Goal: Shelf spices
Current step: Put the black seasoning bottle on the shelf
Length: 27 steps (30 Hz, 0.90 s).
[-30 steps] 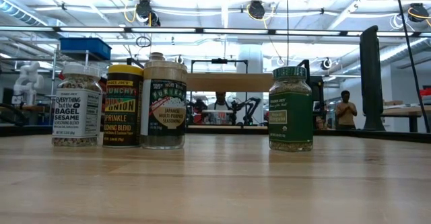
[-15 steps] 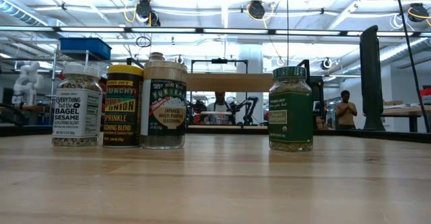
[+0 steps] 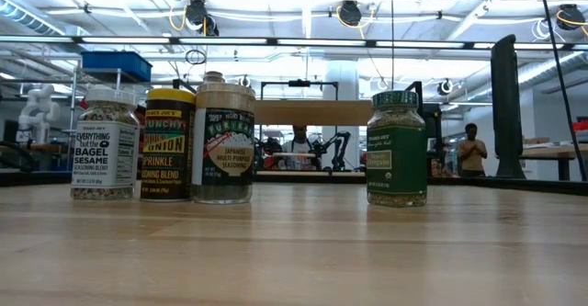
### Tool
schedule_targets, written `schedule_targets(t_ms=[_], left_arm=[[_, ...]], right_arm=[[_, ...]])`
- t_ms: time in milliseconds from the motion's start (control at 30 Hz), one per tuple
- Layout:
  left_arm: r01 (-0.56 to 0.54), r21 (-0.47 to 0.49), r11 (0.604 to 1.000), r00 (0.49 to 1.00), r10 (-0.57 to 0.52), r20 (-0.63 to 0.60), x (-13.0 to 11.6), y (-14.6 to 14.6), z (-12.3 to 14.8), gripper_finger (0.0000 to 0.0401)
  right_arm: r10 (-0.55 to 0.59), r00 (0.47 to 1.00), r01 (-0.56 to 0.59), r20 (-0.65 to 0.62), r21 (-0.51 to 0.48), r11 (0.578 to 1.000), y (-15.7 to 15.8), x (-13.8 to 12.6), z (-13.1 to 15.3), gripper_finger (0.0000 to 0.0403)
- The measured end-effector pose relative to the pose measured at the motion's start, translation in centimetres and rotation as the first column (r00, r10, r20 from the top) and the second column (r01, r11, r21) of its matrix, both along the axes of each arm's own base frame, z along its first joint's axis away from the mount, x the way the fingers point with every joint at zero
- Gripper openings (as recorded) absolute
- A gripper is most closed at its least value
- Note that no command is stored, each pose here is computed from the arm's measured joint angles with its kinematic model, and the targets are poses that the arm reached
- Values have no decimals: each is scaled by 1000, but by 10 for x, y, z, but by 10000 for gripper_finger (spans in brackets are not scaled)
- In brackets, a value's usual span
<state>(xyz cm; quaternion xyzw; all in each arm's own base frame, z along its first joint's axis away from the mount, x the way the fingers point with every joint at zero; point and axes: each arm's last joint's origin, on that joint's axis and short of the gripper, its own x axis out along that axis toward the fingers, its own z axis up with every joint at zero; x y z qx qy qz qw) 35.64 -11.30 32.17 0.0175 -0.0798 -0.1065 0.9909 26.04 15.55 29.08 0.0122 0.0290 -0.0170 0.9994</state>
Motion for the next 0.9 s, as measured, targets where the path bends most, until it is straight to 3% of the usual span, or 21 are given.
schedule_targets(t_ms=[400, 533, 700, 900], left_arm=[[-30, 35, 999, 998, 32, -51, -19, 5, 18, 286], [-51, 43, 998, 995, 54, -85, -34, 10, 41, 286], [-57, 81, 995, 967, 75, -242, -45, 15, 82, 286], [-13, 138, 990, 910, 69, -409, -39, 12, 124, 286]], right_arm=[[-4, 1000, 4, -14, 13, 1000, 0, 0, -2, 186], [3, 1000, -3, -25, 9, 1000, 0, 0, -3, 186], [3, 1000, -2, -25, 10, 1000, 0, 0, -3, 186], [-6, 1000, 6, -26, 12, 1000, -2, 1, -3, 187]])
